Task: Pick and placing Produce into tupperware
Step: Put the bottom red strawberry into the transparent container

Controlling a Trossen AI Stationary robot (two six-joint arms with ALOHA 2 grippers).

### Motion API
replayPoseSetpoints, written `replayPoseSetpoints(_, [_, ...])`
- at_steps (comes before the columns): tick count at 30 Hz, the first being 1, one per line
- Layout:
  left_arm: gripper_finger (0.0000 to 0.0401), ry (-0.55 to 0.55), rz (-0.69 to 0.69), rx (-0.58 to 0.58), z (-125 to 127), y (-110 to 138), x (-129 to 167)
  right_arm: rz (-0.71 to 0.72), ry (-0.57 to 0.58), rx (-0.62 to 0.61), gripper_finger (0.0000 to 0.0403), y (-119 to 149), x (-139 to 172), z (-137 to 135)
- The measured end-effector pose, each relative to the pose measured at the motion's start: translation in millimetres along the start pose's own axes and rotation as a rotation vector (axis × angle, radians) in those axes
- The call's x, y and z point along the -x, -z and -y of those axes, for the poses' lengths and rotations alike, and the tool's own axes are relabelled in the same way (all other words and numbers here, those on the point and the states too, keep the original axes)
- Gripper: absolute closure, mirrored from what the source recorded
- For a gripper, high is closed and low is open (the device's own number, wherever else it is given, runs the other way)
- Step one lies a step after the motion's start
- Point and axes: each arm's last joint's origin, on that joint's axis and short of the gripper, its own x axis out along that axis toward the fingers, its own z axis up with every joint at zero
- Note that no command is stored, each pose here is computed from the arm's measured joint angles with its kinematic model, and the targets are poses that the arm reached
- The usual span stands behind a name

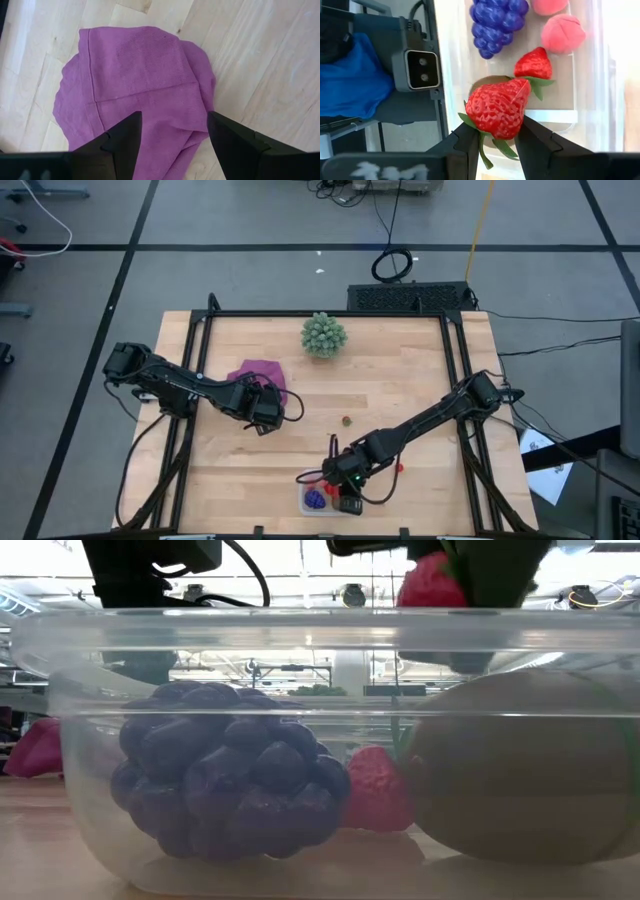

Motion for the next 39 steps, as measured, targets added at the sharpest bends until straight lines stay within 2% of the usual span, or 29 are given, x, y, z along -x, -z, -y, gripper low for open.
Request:
replayPoseSetpoints(11, [0.0171,0.000,0.000,0.000,0.0,0.0,0.0,-0.013,0.025,-0.023,0.0302,2.2,-4.2,12.5])
replayPoseSetpoints(18, [0.0171,0.000,0.000,0.004,0.0,0.0,0.0,-0.038,0.042,-0.100,0.0302,9.0,-11.1,23.5])
replayPoseSetpoints(39, [0.0171,0.000,0.000,0.010,0.0,0.0,0.0,-0.011,0.013,-0.085,0.0296,6.3,-11.7,21.6])
